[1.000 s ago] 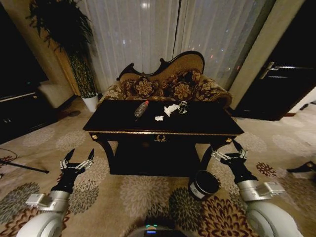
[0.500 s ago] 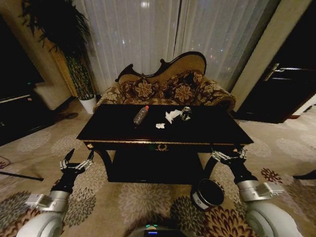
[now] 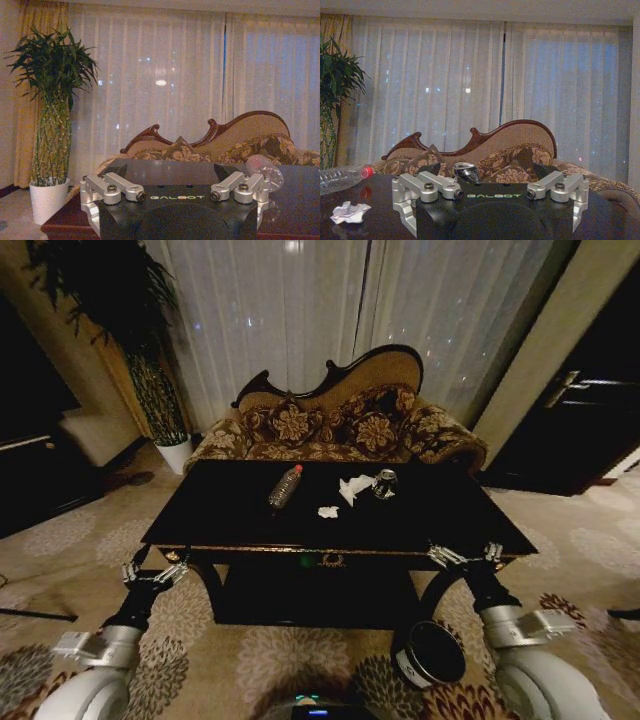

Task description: Move to the front of the table and place the trash on the table into the trash bin.

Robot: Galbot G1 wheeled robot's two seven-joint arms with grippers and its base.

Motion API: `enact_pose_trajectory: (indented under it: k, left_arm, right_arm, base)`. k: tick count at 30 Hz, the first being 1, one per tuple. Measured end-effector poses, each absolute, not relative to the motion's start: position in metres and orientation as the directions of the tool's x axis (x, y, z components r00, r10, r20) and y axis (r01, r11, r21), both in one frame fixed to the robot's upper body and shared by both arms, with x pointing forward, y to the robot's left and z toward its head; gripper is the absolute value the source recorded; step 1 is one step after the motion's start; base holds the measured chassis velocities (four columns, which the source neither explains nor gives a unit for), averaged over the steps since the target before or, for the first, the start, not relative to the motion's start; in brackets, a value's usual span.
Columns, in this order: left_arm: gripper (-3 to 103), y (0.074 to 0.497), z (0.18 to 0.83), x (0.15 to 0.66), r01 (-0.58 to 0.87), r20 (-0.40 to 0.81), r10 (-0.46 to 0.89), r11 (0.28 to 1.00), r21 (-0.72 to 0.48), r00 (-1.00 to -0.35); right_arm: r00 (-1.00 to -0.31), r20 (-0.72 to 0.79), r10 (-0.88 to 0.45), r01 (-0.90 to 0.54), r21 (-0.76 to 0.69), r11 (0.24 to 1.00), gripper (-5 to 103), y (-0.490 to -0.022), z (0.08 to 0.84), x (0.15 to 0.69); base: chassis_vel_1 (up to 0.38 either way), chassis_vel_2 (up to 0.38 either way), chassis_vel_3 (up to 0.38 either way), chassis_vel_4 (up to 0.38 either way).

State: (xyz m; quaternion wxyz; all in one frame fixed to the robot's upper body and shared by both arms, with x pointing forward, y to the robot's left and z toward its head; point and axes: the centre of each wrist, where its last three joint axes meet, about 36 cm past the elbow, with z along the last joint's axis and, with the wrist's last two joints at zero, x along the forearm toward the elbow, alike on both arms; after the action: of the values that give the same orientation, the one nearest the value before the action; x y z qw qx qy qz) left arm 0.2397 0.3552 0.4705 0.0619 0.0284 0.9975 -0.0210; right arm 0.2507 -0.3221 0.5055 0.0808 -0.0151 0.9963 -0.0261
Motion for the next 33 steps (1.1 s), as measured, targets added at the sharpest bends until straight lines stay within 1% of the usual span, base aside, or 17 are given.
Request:
enact_pose_trajectory:
  k: [5, 10, 12, 14, 16, 17, 18, 21, 26, 33]
  left_arm:
    - [98, 0.357, 0.473, 0.245, 0.080, -0.117, 0.076, 0.996, -0.027, -0.990]
    - [98, 0.372, 0.475, 0.259, 0.102, -0.094, 0.100, 0.995, -0.014, -0.990]
    - [97, 0.377, 0.477, 0.264, 0.116, -0.084, 0.115, 0.993, -0.010, -0.990]
    - [98, 0.386, 0.483, 0.273, 0.153, -0.065, 0.152, 0.988, -0.001, -0.986]
    - [99, 0.399, 0.494, 0.292, 0.216, -0.043, 0.217, 0.976, 0.032, -0.975]
    - [101, 0.402, 0.498, 0.299, 0.237, -0.038, 0.239, 0.971, 0.042, -0.970]
    - [101, 0.402, 0.498, 0.299, 0.237, -0.038, 0.239, 0.971, 0.042, -0.970]
    - [98, 0.405, 0.515, 0.315, 0.310, -0.022, 0.312, 0.948, 0.068, -0.950]
    - [98, 0.394, 0.530, 0.327, 0.372, -0.027, 0.375, 0.925, 0.081, -0.927]
    - [98, 0.386, 0.547, 0.354, 0.410, -0.031, 0.412, 0.911, 0.046, -0.911]
  right_arm:
    - [-0.986, -0.161, -0.032, -0.023, -0.060, 0.998, 100, -0.323, 0.504, 0.251]
    - [-0.987, -0.162, -0.021, -0.012, -0.058, 0.998, 100, -0.323, 0.502, 0.249]
    - [-0.987, -0.162, -0.019, -0.010, -0.058, 0.998, 100, -0.323, 0.501, 0.248]
    - [-0.986, -0.163, -0.018, -0.008, -0.059, 0.998, 100, -0.323, 0.501, 0.248]
    - [-0.986, -0.165, -0.016, -0.006, -0.061, 0.998, 100, -0.324, 0.501, 0.248]
    - [-0.986, -0.166, -0.014, -0.004, -0.061, 0.998, 100, -0.324, 0.501, 0.248]
    - [-0.986, -0.166, -0.014, -0.004, -0.061, 0.998, 100, -0.324, 0.501, 0.248]
    - [-0.986, -0.169, -0.012, -0.002, -0.059, 0.998, 100, -0.324, 0.501, 0.248]
    - [-0.986, -0.165, -0.028, -0.019, -0.057, 0.998, 100, -0.323, 0.500, 0.254]
    - [-0.987, -0.157, -0.018, -0.009, -0.058, 0.998, 100, -0.325, 0.498, 0.251]
  base:
    - [0.000, 0.000, 0.000, 0.000]
    - [0.000, 0.000, 0.000, 0.000]
    - [0.000, 0.000, 0.000, 0.000]
    - [0.000, 0.000, 0.000, 0.000]
    - [0.000, 0.000, 0.000, 0.000]
    - [0.000, 0.000, 0.000, 0.000]
    - [0.000, 0.000, 0.000, 0.000]
    - [0.000, 0.000, 0.000, 0.000]
    - [0.000, 0.000, 0.000, 0.000]
    - [0.000, 0.000, 0.000, 0.000]
